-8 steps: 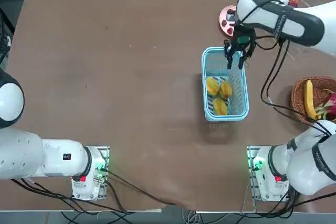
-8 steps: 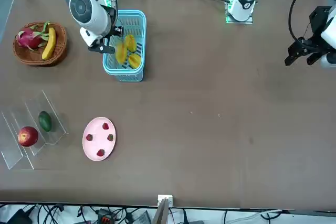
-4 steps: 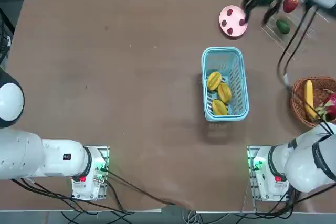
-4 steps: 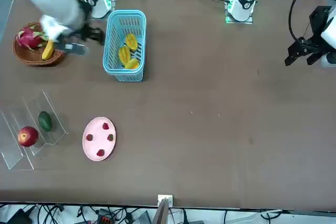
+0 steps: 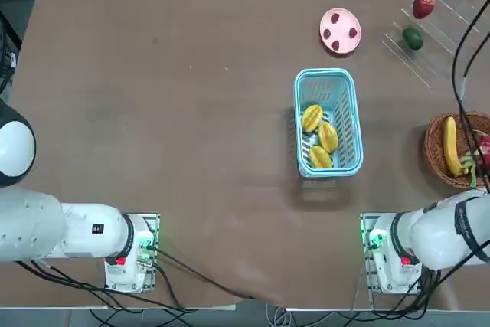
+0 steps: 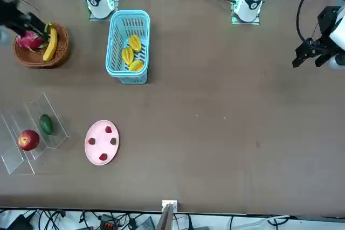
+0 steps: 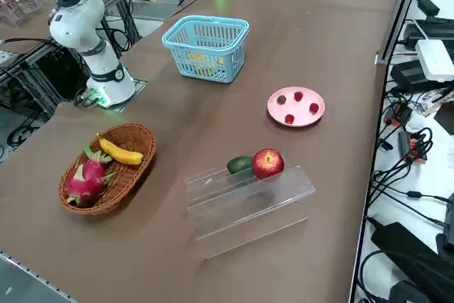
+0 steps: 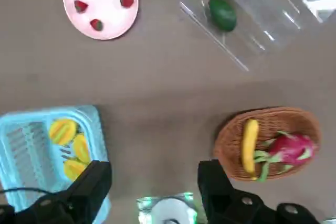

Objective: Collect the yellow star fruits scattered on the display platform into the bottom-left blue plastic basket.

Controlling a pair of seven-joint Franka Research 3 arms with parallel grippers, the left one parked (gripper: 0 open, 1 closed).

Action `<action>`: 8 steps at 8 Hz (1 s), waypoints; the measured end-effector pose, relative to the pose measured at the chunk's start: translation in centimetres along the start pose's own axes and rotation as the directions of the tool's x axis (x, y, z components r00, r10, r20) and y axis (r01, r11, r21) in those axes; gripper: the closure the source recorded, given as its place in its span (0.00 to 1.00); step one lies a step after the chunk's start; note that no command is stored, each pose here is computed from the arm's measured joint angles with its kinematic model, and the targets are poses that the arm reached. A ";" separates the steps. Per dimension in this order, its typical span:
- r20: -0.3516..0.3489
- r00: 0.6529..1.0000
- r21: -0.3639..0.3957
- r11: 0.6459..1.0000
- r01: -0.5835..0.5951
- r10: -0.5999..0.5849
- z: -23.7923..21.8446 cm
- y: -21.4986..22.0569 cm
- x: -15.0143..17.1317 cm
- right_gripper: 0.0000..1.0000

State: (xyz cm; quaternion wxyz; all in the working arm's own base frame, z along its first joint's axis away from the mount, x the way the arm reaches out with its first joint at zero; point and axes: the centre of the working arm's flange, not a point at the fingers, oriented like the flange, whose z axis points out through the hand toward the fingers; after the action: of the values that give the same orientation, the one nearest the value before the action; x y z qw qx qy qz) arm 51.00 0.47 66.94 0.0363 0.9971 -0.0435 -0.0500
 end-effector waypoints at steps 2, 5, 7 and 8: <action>-0.004 0.998 0.011 0.998 0.057 -0.057 -1.6 1.9 -1.2 0.00; -0.009 0.993 -0.001 0.993 0.116 -0.116 -1.8 -1.1 -1.6 0.00; 0.010 0.995 -0.006 0.995 0.102 -0.102 -0.7 -1.5 -0.6 0.00; 0.015 0.995 -0.012 0.995 0.101 -0.101 -0.1 -1.9 0.1 0.00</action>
State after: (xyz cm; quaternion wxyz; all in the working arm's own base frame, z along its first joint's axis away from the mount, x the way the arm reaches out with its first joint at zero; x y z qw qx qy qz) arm 51.28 2.37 66.87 0.0398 0.9974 0.0070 -0.0590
